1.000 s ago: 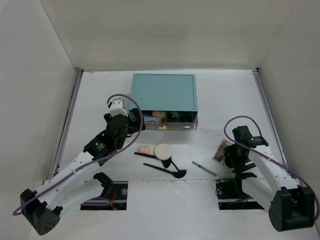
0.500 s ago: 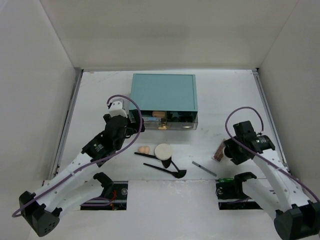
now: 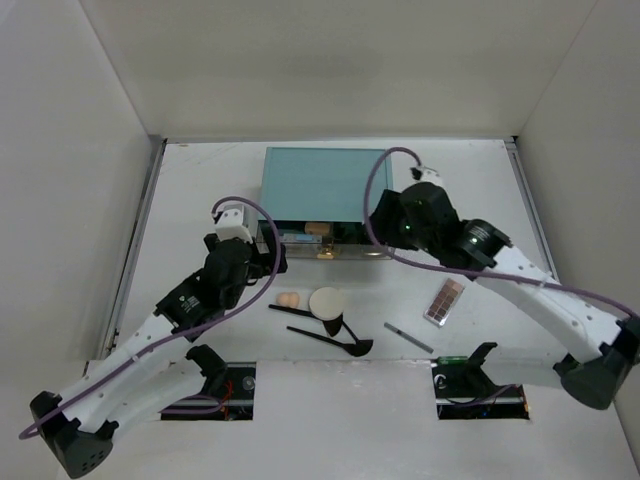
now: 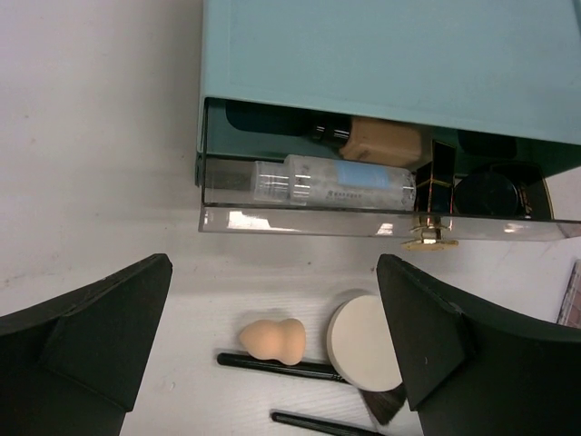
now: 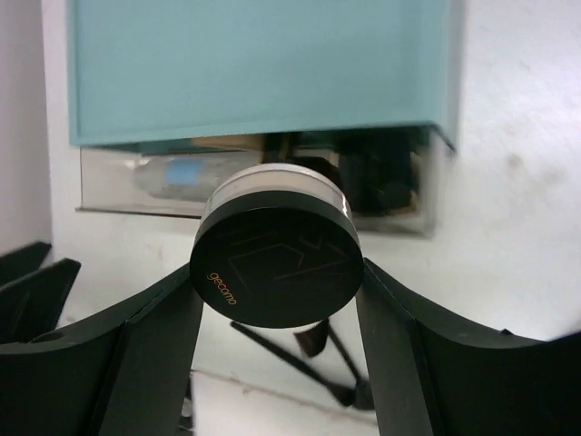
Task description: Organize the makeup
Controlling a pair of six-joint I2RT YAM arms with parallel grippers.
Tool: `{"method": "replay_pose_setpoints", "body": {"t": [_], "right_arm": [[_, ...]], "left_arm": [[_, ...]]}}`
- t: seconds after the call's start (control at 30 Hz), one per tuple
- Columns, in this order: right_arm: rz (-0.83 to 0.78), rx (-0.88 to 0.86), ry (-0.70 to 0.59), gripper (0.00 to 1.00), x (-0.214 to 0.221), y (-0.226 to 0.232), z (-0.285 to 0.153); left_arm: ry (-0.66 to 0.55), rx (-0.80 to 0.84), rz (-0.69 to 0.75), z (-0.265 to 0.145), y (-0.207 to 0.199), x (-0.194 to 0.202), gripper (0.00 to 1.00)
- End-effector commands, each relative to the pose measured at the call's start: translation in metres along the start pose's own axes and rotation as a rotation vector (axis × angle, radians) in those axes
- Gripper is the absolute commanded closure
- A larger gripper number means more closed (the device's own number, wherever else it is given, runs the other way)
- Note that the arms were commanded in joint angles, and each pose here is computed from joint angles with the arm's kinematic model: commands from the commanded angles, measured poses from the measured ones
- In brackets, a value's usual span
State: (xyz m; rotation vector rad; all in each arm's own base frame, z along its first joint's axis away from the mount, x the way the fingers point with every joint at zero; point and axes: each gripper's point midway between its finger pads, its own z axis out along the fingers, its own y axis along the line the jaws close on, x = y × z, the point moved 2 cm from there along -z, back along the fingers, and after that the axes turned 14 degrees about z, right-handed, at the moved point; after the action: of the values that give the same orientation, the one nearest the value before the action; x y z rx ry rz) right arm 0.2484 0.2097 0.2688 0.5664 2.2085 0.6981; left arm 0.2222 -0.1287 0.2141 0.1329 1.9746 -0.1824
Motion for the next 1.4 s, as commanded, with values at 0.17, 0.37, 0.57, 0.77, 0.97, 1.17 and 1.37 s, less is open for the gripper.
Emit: {"method": "replay_pose_setpoints", "body": {"t": [0.17,0.37,0.57,0.77,0.97,1.17,1.37], "right_arm": [[-0.527,-0.290,-0.144,0.64,-0.018,0.091,0.047],[-0.491,-0.182,-0.242,0.61,-0.015,0.086,0.066],[-0.426,-0.137,-0.218,0.61,0.008,0.073,0.079],[-0.431,-0.099,-0.165,0.61,0.034,0.054,0.090],[-0.374,-0.076,-0.152,0.60,0.042,0.041,0.092],[-0.339,-0.027,-0.167,0.41,0.043,0.028,0.097],[-0.307,-0.013,-0.158,0.22,0.043,0.025,0.091]], "left_arm": [[-0.076,0.002,-0.014,-0.021,0.002,-0.024,0.00],[-0.070,-0.040,0.009,-0.023,0.006,-0.021,0.00],[-0.063,-0.061,0.026,-0.021,0.007,-0.021,0.00],[-0.065,-0.066,0.027,-0.021,0.009,-0.021,0.00],[-0.072,-0.074,0.020,-0.022,0.013,-0.022,0.00],[-0.066,-0.079,0.025,-0.022,0.014,-0.021,0.00],[-0.063,-0.080,0.028,-0.024,0.014,-0.022,0.00]]}}
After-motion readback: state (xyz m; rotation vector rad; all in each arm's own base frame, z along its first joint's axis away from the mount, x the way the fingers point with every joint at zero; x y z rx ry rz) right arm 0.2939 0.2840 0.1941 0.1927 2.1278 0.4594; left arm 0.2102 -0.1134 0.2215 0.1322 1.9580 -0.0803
